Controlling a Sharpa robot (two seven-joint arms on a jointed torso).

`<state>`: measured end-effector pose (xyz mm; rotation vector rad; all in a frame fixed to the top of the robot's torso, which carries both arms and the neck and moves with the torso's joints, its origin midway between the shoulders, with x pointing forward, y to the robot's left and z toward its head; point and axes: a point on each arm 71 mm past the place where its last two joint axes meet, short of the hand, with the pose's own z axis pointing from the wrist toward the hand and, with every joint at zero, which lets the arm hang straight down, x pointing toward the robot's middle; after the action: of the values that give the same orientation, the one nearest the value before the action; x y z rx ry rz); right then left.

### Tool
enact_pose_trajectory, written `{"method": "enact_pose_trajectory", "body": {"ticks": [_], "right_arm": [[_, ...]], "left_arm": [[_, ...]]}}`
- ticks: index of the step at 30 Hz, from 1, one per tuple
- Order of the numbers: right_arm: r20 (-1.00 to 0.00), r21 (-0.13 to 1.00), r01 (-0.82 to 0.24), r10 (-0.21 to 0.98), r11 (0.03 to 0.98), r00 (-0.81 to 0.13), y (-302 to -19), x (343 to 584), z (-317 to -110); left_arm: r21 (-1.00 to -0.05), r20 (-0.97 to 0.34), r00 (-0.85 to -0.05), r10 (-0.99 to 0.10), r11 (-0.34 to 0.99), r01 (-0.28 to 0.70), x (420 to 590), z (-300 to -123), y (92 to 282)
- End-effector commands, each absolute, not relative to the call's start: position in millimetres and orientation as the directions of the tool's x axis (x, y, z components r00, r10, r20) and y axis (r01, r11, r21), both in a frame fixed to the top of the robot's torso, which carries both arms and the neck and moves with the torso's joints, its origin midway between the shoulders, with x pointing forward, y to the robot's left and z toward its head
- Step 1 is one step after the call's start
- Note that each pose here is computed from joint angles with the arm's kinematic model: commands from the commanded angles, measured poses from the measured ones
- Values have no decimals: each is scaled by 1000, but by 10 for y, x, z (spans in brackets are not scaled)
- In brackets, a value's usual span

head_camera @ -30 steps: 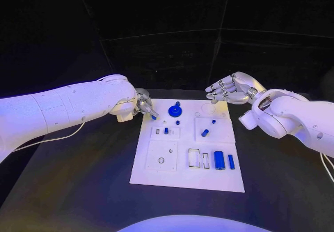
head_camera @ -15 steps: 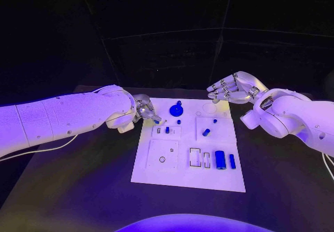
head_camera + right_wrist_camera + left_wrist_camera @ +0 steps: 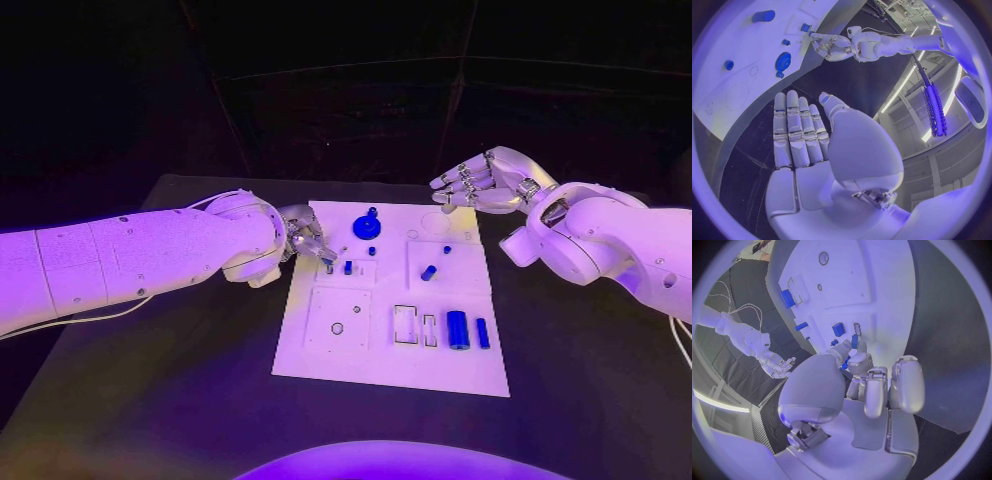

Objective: Assemble the parts on the task board

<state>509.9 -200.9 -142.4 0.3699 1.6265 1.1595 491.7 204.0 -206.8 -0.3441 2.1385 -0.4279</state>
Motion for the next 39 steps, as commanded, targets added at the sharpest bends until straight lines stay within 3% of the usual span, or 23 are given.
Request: {"method": "enact_pose_trajectory", "body": {"ticks": [1,39], "right_arm": [[-567,823,-306,718,478,-403,-1999,5098,-1412],[-567,823,-308,717,478,-406,-1994,5104,-1414]], "left_arm": [[-411,-747,-543,-382,908,-74,4908,-2067,2030],[-350,-719,-621,-313,934,-66,4849,-2156,1992]]}}
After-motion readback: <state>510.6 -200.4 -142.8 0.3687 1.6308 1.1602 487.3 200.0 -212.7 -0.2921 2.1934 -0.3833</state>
